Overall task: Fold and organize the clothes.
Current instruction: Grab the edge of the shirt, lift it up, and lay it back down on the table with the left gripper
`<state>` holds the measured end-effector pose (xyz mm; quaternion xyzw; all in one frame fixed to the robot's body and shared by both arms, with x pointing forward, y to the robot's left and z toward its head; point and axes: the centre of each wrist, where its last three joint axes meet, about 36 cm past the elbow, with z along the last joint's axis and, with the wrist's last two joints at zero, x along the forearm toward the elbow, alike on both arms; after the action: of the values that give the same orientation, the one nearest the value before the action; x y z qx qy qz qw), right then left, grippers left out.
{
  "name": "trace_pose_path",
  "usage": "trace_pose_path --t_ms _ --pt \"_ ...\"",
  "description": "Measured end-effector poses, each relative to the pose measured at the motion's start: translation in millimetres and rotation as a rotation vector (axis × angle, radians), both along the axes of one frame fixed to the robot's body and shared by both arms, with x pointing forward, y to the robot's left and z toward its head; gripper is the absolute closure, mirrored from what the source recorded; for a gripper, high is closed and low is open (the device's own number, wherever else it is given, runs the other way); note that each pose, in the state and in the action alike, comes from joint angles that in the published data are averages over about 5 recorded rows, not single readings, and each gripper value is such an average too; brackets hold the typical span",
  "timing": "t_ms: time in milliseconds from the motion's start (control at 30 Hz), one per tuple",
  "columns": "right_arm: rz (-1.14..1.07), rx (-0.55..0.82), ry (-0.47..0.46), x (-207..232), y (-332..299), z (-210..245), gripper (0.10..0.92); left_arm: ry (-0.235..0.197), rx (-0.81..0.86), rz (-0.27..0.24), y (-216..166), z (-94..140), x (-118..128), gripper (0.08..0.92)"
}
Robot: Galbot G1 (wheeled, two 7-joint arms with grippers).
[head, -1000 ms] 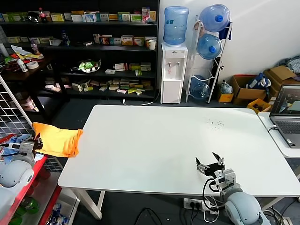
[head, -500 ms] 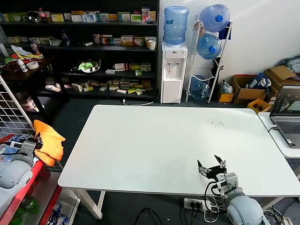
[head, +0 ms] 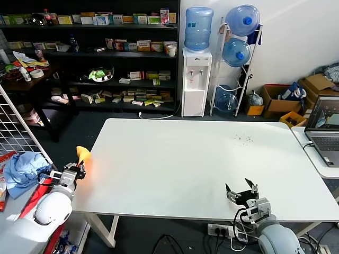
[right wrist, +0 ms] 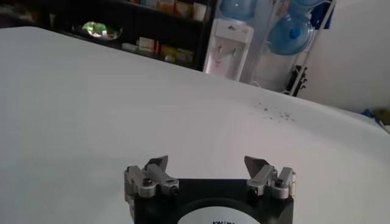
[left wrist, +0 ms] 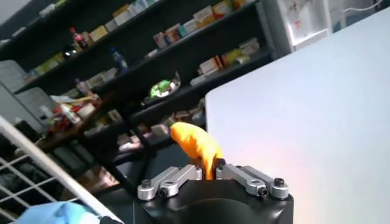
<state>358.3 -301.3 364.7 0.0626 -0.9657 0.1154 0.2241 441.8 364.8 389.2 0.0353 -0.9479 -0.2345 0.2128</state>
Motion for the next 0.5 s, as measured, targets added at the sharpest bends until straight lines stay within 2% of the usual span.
trace_pose_path --t_ms 500 --pt "-0.023 -0.028 0.003 -5 -9 -4 0.2 0.038 -0.232 -0.101 -126 -35 -1 0.831"
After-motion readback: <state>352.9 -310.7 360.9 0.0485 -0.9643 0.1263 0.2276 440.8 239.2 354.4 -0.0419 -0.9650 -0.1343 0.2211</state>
